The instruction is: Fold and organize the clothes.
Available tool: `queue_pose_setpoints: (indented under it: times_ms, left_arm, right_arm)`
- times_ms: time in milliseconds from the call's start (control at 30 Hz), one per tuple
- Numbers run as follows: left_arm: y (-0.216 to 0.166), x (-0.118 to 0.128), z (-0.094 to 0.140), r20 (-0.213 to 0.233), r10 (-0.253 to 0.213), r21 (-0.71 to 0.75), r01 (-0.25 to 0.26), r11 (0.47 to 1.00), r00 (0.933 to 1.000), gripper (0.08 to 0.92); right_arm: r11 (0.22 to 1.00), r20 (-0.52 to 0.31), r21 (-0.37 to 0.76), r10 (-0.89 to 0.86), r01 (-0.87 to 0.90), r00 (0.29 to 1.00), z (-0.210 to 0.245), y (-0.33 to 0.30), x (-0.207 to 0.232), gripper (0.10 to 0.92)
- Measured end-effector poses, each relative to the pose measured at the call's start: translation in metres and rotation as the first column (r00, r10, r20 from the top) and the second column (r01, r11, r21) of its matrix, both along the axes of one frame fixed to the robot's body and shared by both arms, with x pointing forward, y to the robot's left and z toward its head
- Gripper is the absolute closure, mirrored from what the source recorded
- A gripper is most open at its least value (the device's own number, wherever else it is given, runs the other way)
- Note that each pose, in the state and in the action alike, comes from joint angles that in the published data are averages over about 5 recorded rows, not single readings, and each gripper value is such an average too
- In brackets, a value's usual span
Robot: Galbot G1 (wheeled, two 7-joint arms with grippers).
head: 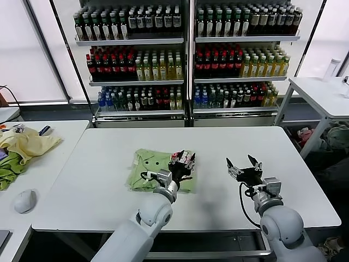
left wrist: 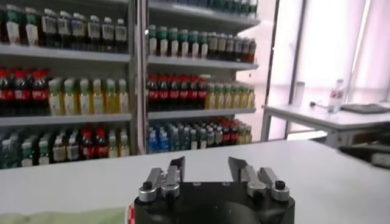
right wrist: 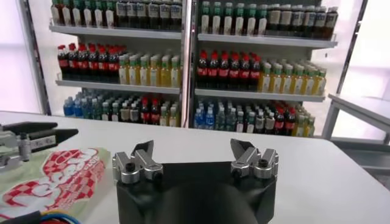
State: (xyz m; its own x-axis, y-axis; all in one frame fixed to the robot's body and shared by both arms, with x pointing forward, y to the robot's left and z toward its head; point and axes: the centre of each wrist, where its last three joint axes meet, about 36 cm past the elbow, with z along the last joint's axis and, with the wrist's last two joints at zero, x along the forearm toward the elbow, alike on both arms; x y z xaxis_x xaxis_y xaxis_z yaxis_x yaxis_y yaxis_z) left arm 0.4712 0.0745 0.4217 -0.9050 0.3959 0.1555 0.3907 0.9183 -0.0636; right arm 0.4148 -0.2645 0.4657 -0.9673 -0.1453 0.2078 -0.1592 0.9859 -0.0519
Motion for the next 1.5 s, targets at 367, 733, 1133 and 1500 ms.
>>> queue_pose_setpoints:
  times_ms: [367, 733, 1133, 1500]
  left_arm:
    - [0.078, -0.036, 0.004, 0.1, 0.157, -0.035, -0.155, 0.987, 0.9824, 0.187]
    - [0.14, -0.083, -0.006, 0.134, 0.324, -0.027, -0.324, 0.946, 0.9364, 0.177]
    - [0.159, -0.109, -0.01, 0.138, 0.365, -0.006, -0.368, 0.93, 0.9206, 0.177]
    - [0.166, -0.122, -0.008, 0.142, 0.371, 0.006, -0.375, 0.927, 0.9178, 0.177]
  right_arm:
    - [0.998, -0.045, 0.045, 0.056, -0.054, 0.997, -0.027, 0.058, 0.036, 0.2]
    - [0.993, -0.14, 0.075, 0.098, -0.088, 0.985, -0.066, 0.129, 0.077, 0.203]
    - [0.994, -0.208, 0.074, 0.093, -0.08, 0.974, -0.09, 0.159, 0.089, 0.494]
    - [0.996, -0.204, 0.037, 0.087, -0.081, 0.975, -0.089, 0.145, 0.106, 0.809]
